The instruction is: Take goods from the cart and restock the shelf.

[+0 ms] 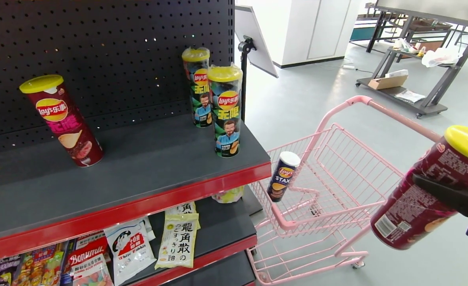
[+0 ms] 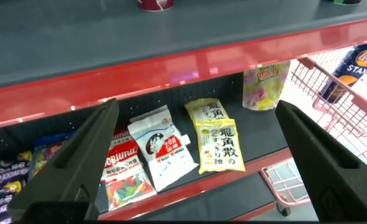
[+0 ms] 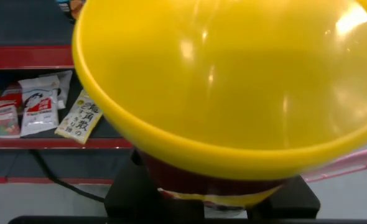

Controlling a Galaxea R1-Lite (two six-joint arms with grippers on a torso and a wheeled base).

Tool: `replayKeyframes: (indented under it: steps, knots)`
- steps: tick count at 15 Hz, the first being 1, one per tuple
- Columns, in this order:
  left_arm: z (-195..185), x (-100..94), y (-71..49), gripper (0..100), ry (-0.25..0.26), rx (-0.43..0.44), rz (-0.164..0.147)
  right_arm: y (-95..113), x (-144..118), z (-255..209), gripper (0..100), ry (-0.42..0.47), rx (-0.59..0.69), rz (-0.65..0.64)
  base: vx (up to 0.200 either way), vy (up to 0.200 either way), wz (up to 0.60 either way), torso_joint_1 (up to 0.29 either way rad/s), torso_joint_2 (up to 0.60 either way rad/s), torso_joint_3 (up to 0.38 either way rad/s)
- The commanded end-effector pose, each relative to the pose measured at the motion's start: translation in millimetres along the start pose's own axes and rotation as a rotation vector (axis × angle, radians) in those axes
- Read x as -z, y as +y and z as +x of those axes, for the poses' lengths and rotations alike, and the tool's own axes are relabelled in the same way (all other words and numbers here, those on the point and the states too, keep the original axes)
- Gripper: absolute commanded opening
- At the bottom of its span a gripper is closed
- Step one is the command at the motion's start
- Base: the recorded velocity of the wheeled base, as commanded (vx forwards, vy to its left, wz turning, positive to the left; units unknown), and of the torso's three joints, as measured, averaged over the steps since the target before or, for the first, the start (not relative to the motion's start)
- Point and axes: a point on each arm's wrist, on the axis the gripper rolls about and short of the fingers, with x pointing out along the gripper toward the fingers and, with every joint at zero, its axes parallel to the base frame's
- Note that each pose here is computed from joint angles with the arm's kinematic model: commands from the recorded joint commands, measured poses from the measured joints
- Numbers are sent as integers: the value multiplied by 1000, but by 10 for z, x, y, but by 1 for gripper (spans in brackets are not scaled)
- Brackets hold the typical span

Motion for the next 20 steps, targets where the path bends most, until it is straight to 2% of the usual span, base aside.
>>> replayKeyframes:
  steps: [1,8,17,20]
  knots:
    - [0,0,0,100,0,1,0,-2,9,74,0,24,-22,-1,0,0,0,168,-408,-232]
    - [0,0,0,100,0,-1,-2,-21,-43,256,0,52,-52,-55,0,0,0,147,-326,-190]
    - [0,0,0,100,0,-1,-2,-17,0,266,0,69,-55,-54,0,0,600,8,-8,-4]
    - [0,0,0,100,0,-1,0,-14,76,209,0,79,-48,-51,0,0,0,0,0,0]
